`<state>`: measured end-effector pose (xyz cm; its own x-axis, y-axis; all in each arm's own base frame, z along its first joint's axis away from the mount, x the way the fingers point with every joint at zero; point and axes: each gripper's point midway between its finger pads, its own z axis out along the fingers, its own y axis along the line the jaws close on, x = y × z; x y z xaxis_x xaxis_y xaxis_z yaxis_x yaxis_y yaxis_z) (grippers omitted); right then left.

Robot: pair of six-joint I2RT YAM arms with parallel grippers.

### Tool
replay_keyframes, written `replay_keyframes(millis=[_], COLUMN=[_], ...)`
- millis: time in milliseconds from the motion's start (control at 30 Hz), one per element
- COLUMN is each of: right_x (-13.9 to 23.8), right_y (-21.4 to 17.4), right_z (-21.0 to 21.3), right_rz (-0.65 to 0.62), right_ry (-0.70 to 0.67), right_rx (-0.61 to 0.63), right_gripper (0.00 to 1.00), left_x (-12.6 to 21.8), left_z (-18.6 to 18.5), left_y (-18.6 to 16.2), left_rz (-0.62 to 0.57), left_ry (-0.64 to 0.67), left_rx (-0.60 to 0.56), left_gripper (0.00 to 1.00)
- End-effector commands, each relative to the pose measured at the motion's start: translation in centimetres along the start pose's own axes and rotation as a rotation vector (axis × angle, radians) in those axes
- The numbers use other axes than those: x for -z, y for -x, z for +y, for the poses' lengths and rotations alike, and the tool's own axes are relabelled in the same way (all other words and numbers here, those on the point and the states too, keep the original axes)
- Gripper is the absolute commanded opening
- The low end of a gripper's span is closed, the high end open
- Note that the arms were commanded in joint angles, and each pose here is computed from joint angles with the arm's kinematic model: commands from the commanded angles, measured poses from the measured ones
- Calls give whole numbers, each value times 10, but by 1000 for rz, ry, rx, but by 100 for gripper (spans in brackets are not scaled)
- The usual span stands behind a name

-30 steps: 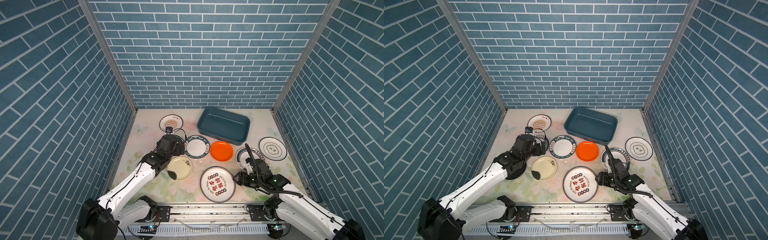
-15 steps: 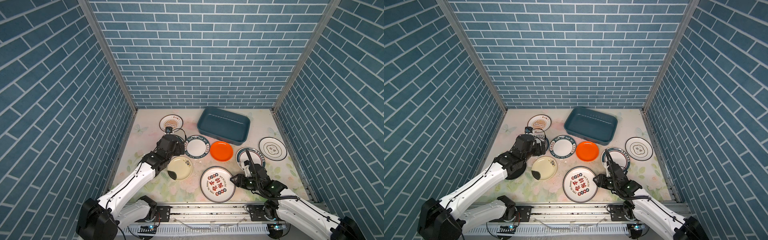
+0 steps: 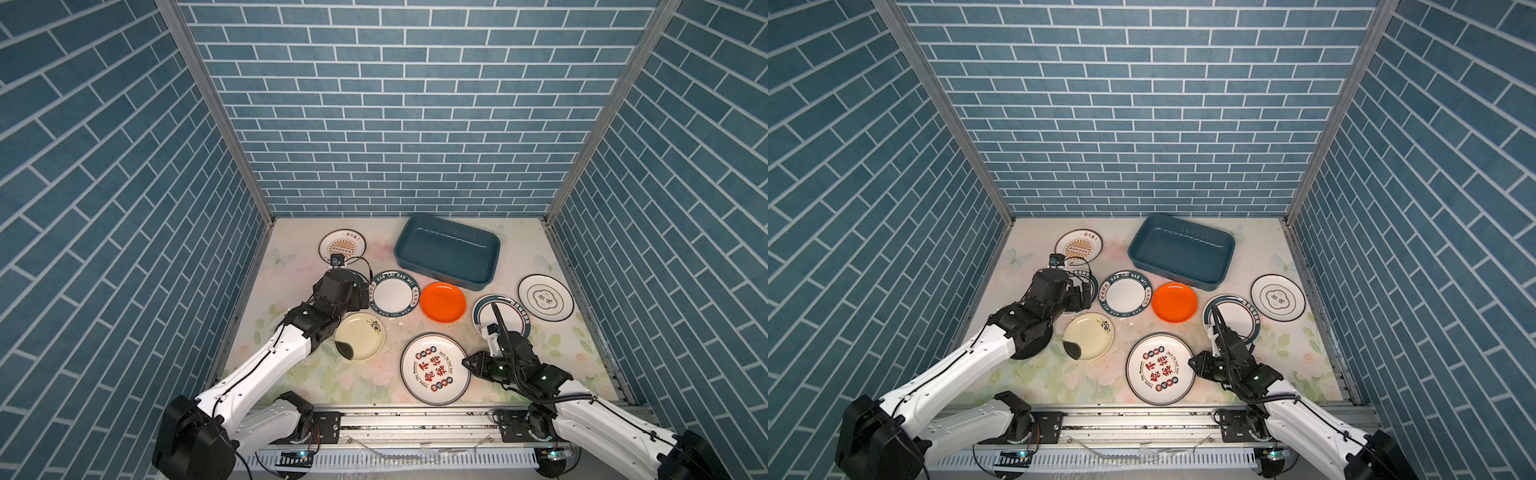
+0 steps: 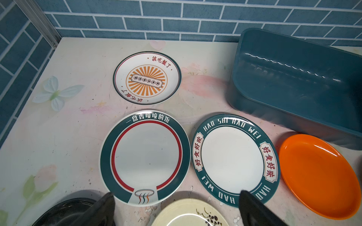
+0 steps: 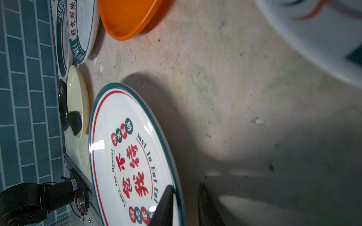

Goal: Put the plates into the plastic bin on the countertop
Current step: 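Grasp the rim of the large white red-lettered plate with the right gripper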

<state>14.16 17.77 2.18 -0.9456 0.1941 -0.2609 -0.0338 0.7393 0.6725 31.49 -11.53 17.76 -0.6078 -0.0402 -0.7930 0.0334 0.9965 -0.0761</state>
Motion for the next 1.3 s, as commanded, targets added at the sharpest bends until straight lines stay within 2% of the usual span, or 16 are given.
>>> replay_keyframes(millis=[0,567,700,1033,1267], right_x=[-4,-1,-2,3,9], right_y=[-18,-9,-7,6,10], right_z=[-22,-13,-14,1,5], right_rz=[55,26,16,-24,0], right_ry=[-66,-51,-57,-26,-79], right_rx=[-55,-57,-64,-70,-38], right_gripper=[24,11,3,0,0], left_x=[-4,-8,-8,-9,-13], left_z=[2,11,11,15,7], left_y=[-6,-11,-12,-14,-12], left_rz=[24,32,33,26,23], left_ry=[26,76,76,95,58], left_rx=[-13,-28,-32,-22,-4], left_gripper=[100,100,99,100,100])
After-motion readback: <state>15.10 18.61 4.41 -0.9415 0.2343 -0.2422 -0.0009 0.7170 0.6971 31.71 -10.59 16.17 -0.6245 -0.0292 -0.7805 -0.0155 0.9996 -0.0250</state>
